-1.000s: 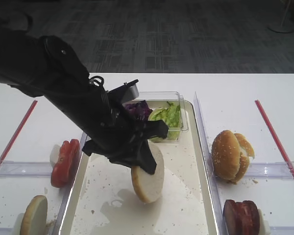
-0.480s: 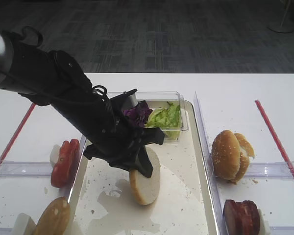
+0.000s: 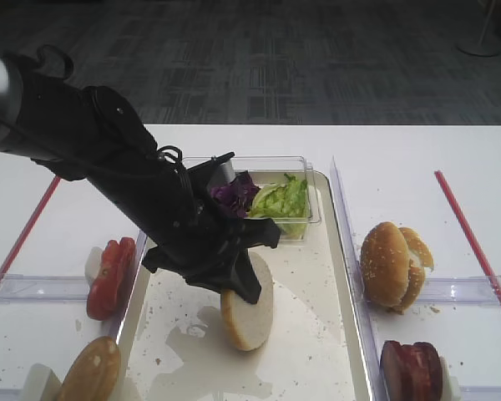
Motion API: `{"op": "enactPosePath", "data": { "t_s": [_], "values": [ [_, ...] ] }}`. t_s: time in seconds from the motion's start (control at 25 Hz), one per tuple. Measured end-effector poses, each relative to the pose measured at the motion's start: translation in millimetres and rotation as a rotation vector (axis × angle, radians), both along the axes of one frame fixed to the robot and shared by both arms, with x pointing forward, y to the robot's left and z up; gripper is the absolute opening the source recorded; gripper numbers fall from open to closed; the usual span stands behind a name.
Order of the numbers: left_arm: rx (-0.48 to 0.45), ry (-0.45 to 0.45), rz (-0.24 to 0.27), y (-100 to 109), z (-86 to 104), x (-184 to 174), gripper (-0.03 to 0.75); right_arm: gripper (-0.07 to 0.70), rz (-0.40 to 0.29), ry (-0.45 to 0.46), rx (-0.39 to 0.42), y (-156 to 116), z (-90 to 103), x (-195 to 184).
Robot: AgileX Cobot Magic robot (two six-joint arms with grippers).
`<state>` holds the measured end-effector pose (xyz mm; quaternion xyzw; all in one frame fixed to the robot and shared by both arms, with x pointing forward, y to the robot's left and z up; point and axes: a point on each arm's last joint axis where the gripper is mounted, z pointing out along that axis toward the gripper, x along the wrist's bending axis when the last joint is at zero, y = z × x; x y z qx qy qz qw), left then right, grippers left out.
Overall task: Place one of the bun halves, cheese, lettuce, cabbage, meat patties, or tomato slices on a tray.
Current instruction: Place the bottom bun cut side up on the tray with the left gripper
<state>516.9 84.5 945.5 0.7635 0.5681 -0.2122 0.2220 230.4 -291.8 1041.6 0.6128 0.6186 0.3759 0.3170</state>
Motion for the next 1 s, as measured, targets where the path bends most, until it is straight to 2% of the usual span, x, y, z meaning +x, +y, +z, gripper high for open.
{"op": "enactPosePath", "data": {
  "t_s": [0.12,0.2,0.44,0.52,0.68,1.0],
  "values": [
    [0.000,0.000,0.000,0.0,0.0,0.0,0.063,0.364,0.000,0.000,0.000,0.0,0.0,0.0],
    [0.000,0.002,0.003,0.0,0.0,0.0,0.113,0.364,0.000,0.000,0.000,0.0,0.0,0.0],
    [0.044,0.021,0.028,3.2,-2.1,-0.1,0.392,0.364,0.000,0.000,0.000,0.0,0.0,0.0],
    [0.072,0.024,0.034,5.2,-3.4,0.0,0.461,0.364,0.000,0.000,0.000,0.0,0.0,0.0],
    [0.103,0.022,0.033,7.7,-4.8,0.1,0.511,0.364,0.000,0.000,0.000,0.0,0.0,0.0],
    [0.106,0.023,0.035,8.0,-4.9,0.1,0.517,0.364,0.000,0.000,0.000,0.0,0.0,0.0]
  ]
}}
